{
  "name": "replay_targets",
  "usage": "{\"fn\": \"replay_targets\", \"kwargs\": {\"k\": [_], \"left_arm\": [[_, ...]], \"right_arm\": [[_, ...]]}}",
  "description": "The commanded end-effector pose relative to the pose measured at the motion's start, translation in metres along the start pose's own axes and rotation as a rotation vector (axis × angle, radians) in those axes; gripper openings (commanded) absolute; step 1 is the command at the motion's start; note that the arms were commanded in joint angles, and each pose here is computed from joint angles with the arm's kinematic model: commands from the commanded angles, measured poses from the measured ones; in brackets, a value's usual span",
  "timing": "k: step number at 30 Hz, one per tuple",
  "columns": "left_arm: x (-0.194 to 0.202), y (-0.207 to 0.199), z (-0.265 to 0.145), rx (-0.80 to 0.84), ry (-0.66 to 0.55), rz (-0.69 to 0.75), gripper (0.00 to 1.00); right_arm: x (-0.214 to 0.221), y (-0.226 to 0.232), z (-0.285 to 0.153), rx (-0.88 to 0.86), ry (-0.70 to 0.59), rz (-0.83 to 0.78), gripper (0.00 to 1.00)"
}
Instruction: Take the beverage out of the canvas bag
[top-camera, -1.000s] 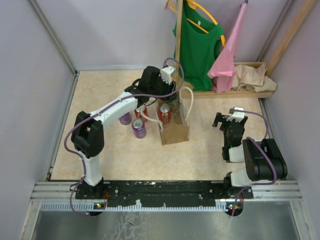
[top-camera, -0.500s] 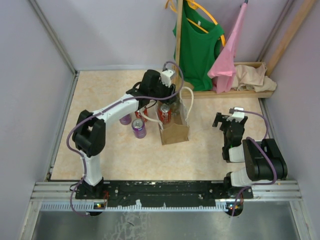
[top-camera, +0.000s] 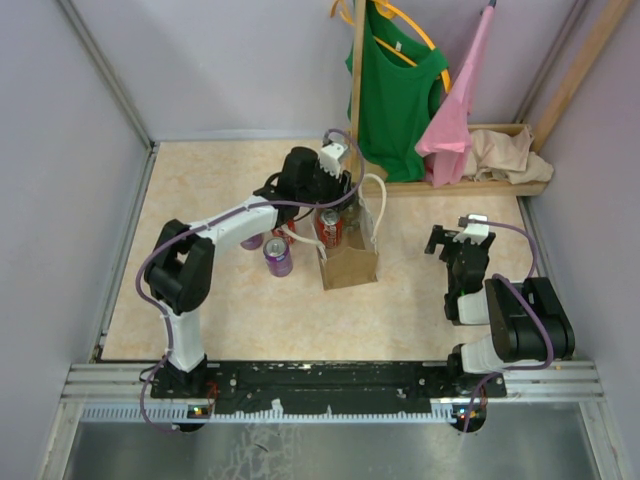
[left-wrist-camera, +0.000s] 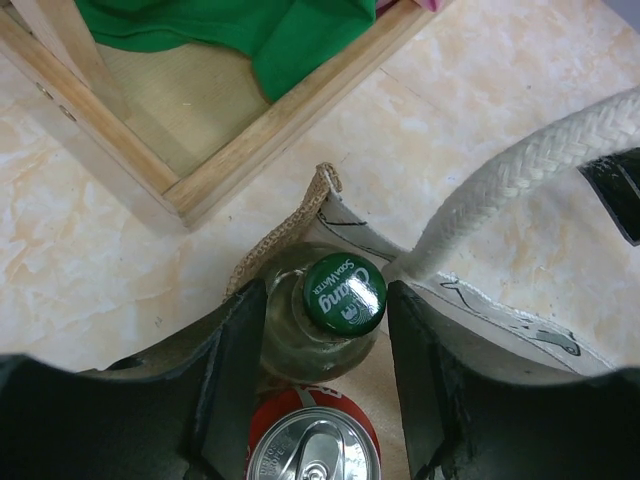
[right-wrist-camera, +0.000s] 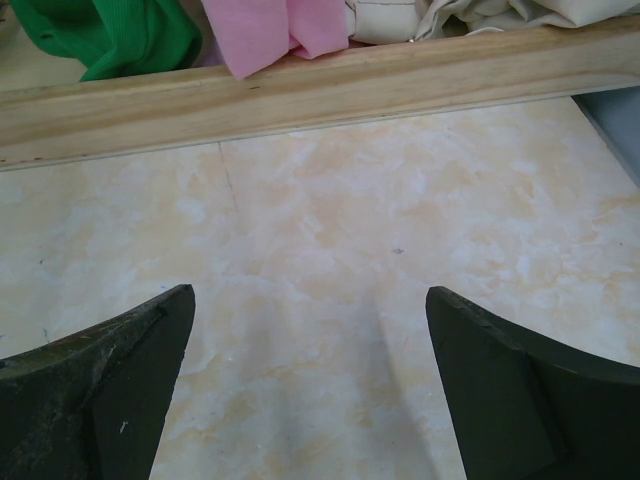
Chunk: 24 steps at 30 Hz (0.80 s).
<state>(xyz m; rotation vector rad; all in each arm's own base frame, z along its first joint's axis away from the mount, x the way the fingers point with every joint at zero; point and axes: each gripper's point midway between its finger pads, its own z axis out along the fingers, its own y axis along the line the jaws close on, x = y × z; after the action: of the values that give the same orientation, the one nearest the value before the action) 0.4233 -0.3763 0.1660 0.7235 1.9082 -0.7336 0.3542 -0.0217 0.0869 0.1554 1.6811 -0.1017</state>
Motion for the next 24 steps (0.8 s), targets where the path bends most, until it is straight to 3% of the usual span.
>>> {"fn": "replay_targets", "kwargs": {"k": [1,24], "left_arm": [[-0.006,-0.004,-0.003,0.004,-0.038,0.002,0.58],[-0.021,-0.001,0.002,-0.002,-0.185,0.049,0.56]], "right_arm": [[-0.021,0.001,0.007,0.001,-0.071,0.015,0.99],[-0.021,0.001,0.006,0.000,-0.071,0.014,0.99]]}}
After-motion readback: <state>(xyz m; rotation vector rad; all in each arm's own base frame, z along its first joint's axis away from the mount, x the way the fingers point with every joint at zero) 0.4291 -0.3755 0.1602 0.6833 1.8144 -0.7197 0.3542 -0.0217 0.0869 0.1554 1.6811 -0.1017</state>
